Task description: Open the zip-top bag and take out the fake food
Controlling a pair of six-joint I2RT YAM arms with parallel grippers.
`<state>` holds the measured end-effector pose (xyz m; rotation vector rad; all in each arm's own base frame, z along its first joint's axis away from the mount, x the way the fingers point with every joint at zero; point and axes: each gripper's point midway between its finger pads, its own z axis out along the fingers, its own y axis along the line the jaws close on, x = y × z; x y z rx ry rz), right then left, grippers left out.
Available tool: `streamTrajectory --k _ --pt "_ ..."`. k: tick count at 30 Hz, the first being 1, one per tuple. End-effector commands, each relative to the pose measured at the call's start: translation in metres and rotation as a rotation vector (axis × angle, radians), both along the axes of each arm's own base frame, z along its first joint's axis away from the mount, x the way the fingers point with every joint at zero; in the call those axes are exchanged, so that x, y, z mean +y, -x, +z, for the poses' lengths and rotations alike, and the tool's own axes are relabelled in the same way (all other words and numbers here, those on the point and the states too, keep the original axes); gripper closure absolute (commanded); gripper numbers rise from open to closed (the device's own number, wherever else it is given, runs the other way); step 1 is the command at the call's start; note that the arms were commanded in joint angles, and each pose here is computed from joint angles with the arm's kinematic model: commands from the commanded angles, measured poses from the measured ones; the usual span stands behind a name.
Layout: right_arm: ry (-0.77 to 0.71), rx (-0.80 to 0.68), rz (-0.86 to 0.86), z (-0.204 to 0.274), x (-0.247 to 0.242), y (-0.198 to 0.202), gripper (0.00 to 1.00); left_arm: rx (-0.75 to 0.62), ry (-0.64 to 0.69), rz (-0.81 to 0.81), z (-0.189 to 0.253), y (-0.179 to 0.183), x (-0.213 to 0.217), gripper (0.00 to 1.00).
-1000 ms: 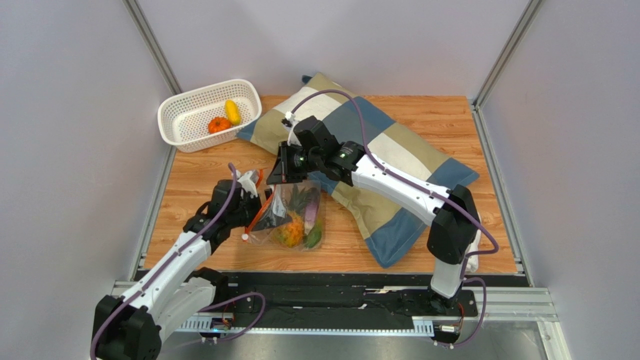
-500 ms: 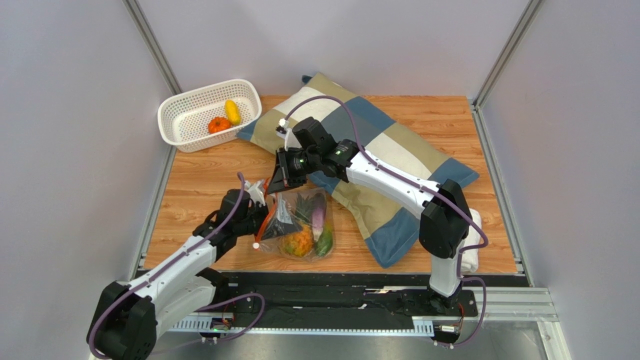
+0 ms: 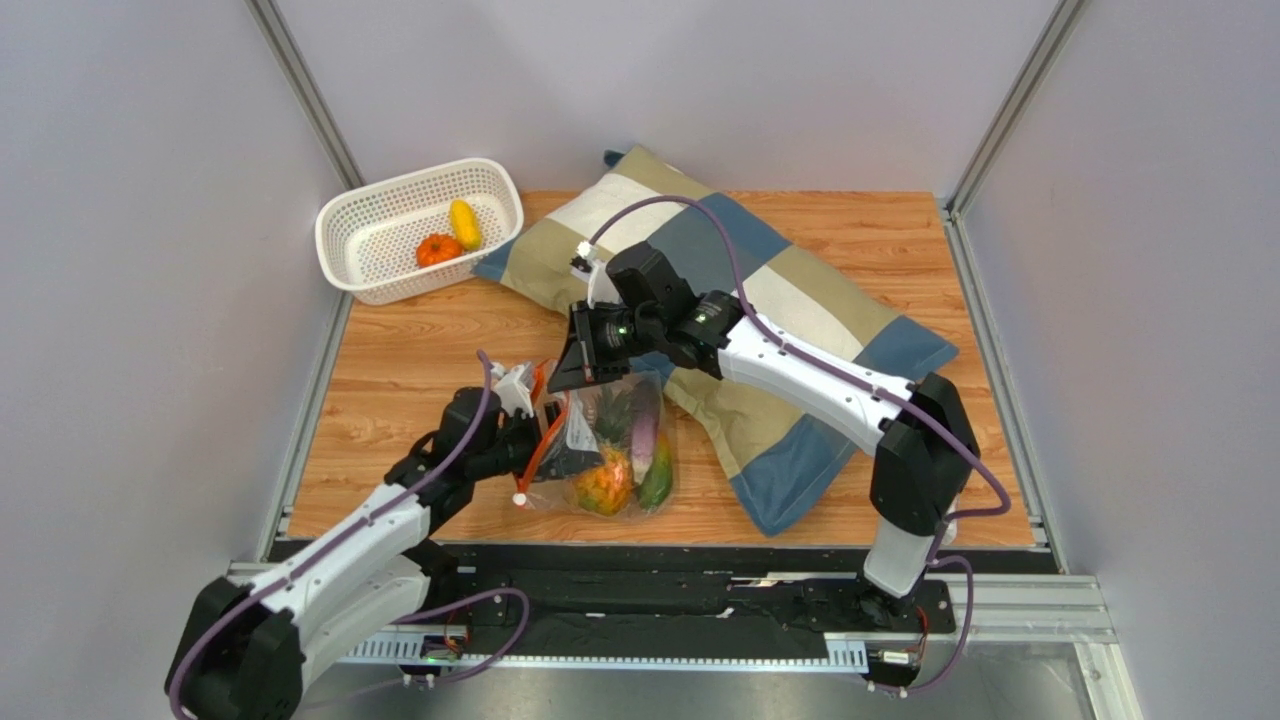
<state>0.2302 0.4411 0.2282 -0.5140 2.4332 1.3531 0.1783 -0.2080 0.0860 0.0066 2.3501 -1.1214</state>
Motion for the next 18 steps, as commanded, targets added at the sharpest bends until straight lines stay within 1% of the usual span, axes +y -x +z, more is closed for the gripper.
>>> streamTrajectory --k 1,2,3,4,5,7,9,10,12,14,15,16,18 --pt "-0.093 -0.128 -0.02 0.043 -0.008 0.002 1.0 -0.134 -0.052 -0.006 0.025 0.001 0.013 0.98" --pt "-0.083 -0.132 -0.025 0.04 -0.012 0.003 1.0 -0.195 -0.052 -0.002 0.04 0.001 0.017 1.0" --pt "-0.063 -0.139 -0.037 0.035 -0.016 0.002 1.0 -0.218 -0.063 0.001 0.049 0.003 0.021 1.0" --pt "-0.057 -0.156 -0.046 0.035 -0.02 0.001 1.0 -0.28 -0.044 -0.002 0.064 0.007 0.023 1.0" --pt "-0.036 -0.159 -0.052 0.028 -0.024 0.002 1.0 -0.302 -0.041 0.002 0.07 0.008 0.025 1.0" --pt "-0.018 -0.177 -0.093 0.027 -0.031 -0.002 1.0 -0.362 0.028 -0.013 0.085 0.016 0.022 1.0" --pt "0.018 -0.184 -0.154 0.021 -0.04 -0.008 1.0 -0.355 0.057 0.003 0.091 0.021 0.024 1.0" --pt "0.017 -0.192 -0.185 0.027 -0.045 -0.01 1.0 -0.386 0.079 0.002 0.098 0.024 0.025 1.0" --pt "0.034 -0.199 -0.249 0.027 -0.057 -0.017 1.0 -0.386 0.074 0.042 0.097 0.025 0.031 1.0" --pt "0.055 -0.248 -0.277 0.037 -0.069 -0.019 1.0 -0.409 0.092 0.075 0.105 0.027 0.037 1.0" --pt "0.087 -0.267 -0.28 0.036 -0.076 -0.018 1.0 -0.393 0.075 0.123 0.103 0.024 0.043 1.0" --pt "0.081 -0.301 -0.267 0.046 -0.078 -0.016 1.0 -0.382 0.072 0.153 0.104 0.023 0.047 1.0" --pt "0.082 -0.368 -0.13 0.05 -0.068 0.002 1.0 -0.351 0.083 0.213 0.107 0.017 0.05 1.0"
